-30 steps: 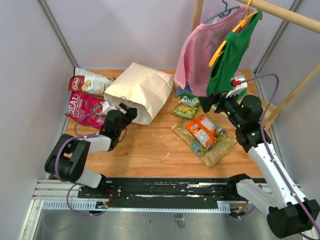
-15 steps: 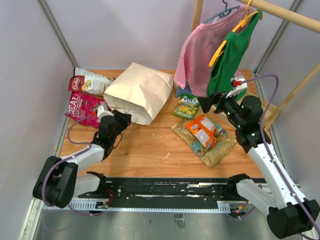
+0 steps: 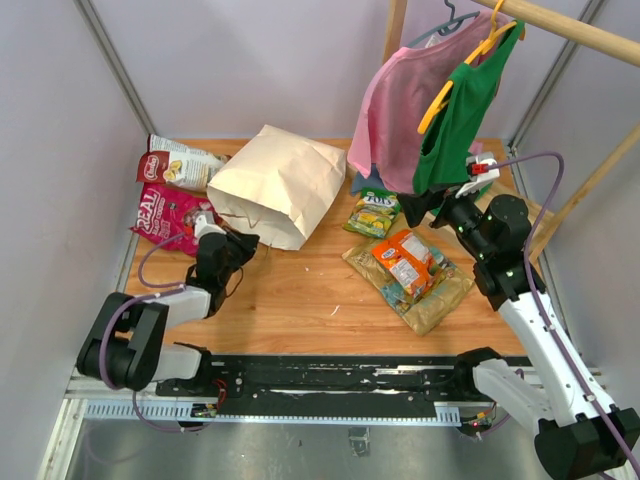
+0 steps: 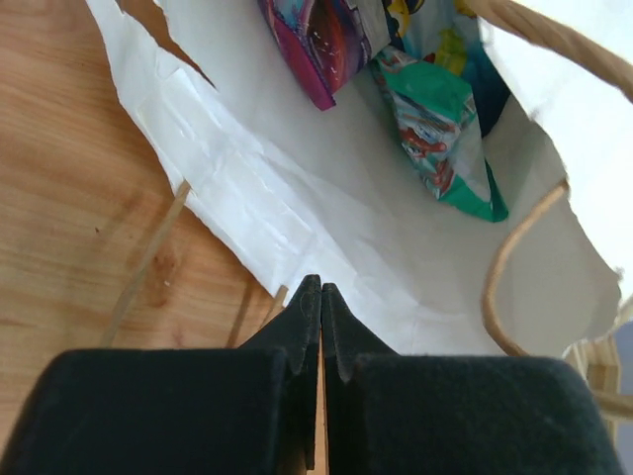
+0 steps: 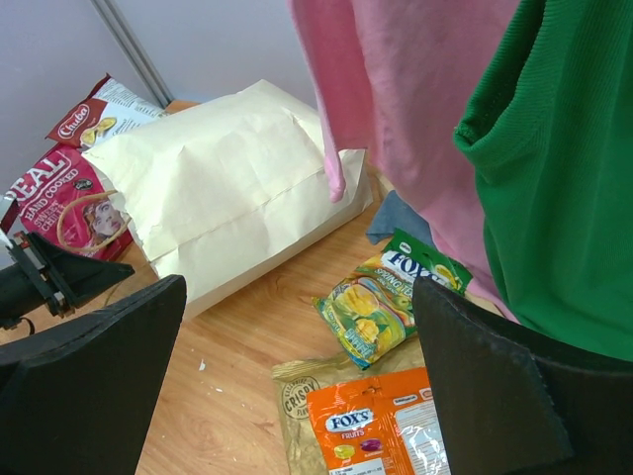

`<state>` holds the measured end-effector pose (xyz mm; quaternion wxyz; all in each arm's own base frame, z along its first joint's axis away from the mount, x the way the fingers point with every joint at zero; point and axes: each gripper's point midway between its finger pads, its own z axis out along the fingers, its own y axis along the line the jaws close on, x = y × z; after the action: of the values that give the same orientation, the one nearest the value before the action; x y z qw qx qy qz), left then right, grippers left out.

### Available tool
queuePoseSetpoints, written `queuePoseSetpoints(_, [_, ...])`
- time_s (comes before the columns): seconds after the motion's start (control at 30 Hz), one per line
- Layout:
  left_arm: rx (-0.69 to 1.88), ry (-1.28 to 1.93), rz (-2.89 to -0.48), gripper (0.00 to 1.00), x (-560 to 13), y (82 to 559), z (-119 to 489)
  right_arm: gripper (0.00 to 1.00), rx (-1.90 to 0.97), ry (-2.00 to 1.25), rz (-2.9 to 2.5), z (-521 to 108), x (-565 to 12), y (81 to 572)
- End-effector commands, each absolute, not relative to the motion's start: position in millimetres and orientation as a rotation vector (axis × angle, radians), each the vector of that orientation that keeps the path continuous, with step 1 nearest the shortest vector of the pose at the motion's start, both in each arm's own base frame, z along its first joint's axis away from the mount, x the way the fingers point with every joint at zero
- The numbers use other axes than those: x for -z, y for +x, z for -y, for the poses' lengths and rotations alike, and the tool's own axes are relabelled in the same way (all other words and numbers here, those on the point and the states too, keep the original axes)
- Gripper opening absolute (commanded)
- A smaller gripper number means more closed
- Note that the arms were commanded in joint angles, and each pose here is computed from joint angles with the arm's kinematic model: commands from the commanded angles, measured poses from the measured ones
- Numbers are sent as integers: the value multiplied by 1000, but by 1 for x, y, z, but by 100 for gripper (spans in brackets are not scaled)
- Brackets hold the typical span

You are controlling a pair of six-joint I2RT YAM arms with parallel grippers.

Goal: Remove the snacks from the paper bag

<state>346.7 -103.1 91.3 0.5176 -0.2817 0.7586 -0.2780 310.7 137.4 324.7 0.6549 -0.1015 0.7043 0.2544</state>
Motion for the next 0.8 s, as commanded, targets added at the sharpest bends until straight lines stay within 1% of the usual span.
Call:
queuePoseSetpoints(0.0, [751, -688, -1764, 1, -100, 370, 104, 98, -583, -225, -1572, -134, -330, 309])
queuePoseSetpoints(0.1, [780, -708, -1787, 1, -89, 390, 110, 98, -581, -225, -1568, -133, -331, 308])
queuePoseSetpoints(0.33, [924, -776, -1702, 1, -86, 432, 115, 98, -569, -222, -1567, -132, -332, 307])
queuePoseSetpoints(0.5, [866, -824, -1674, 0, -79, 459, 103, 98, -568, -224, -1571, -132, -331, 308])
queuePoseSetpoints(0.7, [817, -899, -1682, 0, -63, 477, 95, 98, -569, -225, -1573, -132, -330, 309])
queuePoseSetpoints(0.77, [788, -926, -1686, 3, -58, 479, 90, 98, -568, -223, -1574, -132, -330, 309])
